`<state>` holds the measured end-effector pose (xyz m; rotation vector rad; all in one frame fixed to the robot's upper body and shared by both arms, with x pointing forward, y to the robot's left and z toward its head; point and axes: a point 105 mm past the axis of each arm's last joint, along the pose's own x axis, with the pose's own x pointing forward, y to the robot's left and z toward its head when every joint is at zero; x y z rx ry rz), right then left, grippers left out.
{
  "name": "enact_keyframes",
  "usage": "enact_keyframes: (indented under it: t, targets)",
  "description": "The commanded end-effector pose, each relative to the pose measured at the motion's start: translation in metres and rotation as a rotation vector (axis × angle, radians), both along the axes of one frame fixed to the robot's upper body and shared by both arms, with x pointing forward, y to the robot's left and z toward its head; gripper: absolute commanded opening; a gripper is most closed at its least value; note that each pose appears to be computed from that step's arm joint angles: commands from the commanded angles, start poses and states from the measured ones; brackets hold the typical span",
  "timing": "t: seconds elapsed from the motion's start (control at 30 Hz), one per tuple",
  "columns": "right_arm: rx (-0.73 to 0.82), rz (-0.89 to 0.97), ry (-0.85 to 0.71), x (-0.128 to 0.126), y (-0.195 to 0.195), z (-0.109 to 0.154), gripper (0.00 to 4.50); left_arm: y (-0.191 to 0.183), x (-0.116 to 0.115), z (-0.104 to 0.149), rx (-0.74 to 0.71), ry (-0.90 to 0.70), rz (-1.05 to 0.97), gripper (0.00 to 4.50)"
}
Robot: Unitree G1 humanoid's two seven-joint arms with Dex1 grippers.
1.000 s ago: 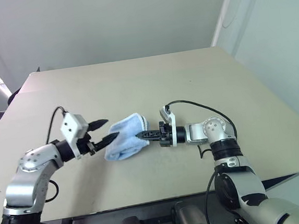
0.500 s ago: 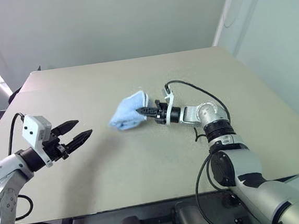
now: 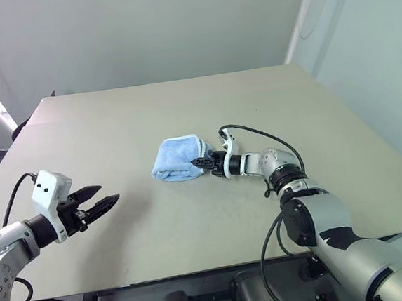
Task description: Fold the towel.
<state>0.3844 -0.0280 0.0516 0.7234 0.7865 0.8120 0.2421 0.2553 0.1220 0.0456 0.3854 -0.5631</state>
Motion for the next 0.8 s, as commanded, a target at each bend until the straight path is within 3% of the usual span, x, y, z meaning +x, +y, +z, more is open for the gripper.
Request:
enact_keyframes:
  t: [0.03, 0.4, 0.63, 0.8]
  targets:
    - [-0.042, -0.031, -0.022, 0.005, -0.008, -0.003, 0.57, 0.0, 0.001, 0.002, 0.025, -0.006, -0.015, 3.2]
    - [-0.004, 0.03, -0.076, 0.004, -0.01, 0.011, 4.47, -0.007, 0.005, -0.002, 0.051, -0.002, -0.041, 3.2]
    - [0.017, 0.082, -0.151, 0.005, -0.04, 0.041, 4.49, -0.012, 0.008, -0.006, 0.041, 0.001, -0.049, 3.2]
    - [-0.15, 0.136, -0.415, 0.004, -0.075, 0.071, 4.49, -0.015, 0.009, -0.007, 0.027, -0.005, -0.048, 3.2]
